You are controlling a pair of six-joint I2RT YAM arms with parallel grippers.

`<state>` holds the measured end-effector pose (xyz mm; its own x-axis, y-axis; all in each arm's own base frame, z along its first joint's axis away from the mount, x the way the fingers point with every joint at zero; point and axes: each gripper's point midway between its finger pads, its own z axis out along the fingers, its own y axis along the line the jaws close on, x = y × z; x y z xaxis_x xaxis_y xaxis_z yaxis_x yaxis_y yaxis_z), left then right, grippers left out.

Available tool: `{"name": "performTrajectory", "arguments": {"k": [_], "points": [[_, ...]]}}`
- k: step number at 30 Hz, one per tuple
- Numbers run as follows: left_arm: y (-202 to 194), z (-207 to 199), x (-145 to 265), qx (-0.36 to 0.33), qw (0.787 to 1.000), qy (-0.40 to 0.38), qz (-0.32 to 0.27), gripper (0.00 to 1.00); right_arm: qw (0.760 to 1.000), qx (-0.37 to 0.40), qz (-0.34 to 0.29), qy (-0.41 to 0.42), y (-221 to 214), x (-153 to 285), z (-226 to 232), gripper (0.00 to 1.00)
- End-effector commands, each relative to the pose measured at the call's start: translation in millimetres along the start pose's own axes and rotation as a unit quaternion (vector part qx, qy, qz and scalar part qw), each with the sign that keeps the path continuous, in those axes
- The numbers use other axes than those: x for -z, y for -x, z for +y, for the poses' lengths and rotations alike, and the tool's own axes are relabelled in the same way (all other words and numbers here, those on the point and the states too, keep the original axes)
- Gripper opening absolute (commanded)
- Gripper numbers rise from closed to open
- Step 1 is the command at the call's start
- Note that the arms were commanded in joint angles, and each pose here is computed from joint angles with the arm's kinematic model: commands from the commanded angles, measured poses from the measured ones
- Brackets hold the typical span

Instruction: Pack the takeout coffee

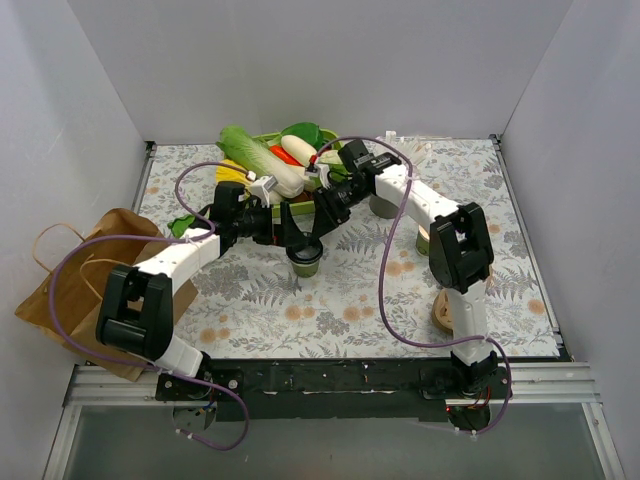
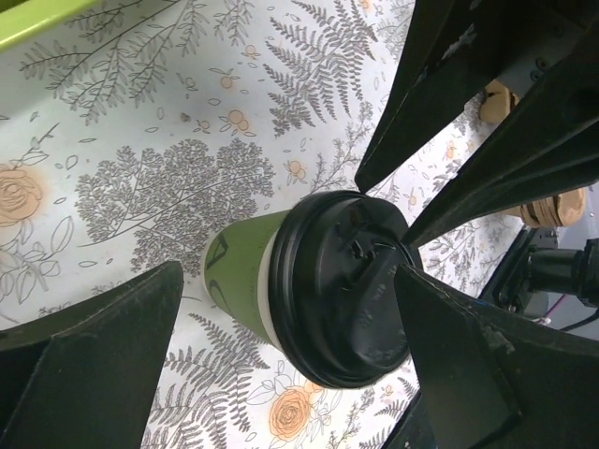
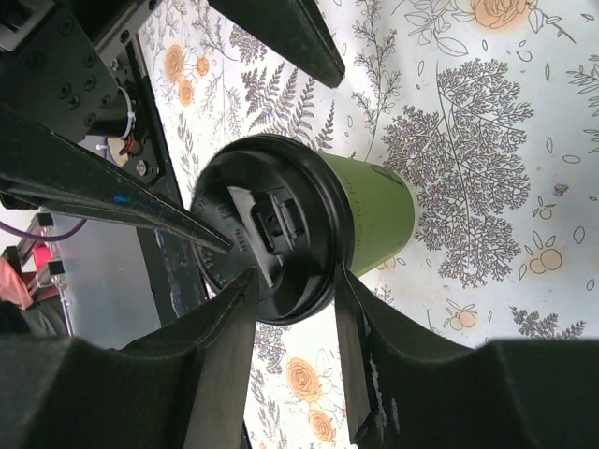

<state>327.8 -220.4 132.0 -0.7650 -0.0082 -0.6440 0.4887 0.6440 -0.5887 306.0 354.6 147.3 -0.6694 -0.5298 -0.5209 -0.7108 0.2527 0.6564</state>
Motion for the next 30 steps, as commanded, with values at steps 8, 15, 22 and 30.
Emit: {"name": "performTrajectory", "arguments": {"k": [8, 15, 22, 30], "points": [[10.8, -4.7, 23.8, -0.019, 0.999, 0.027, -0.014, 0.96, 0.999, 0.034, -0.004, -0.001, 15.1, -8.3, 5.1, 0.46], [10.0, -13.2, 27.8, -0.017, 1.000, 0.013, -0.017, 0.96, 0.999, 0.040, -0.004, -0.007, 14.4, -3.9, 7.3, 0.46], [10.1, -16.2, 33.5, -0.027, 1.000, 0.013, -0.009, 0.97, 0.998, 0.061, -0.013, -0.015, 24.1, 7.3, 15.3, 0.49], [-8.9, -19.5, 32.5, 0.017, 1.000, -0.008, 0.014, 0.97, 0.996, 0.086, -0.019, -0.033, 30.0, 19.4, 16.2, 0.60]]}}
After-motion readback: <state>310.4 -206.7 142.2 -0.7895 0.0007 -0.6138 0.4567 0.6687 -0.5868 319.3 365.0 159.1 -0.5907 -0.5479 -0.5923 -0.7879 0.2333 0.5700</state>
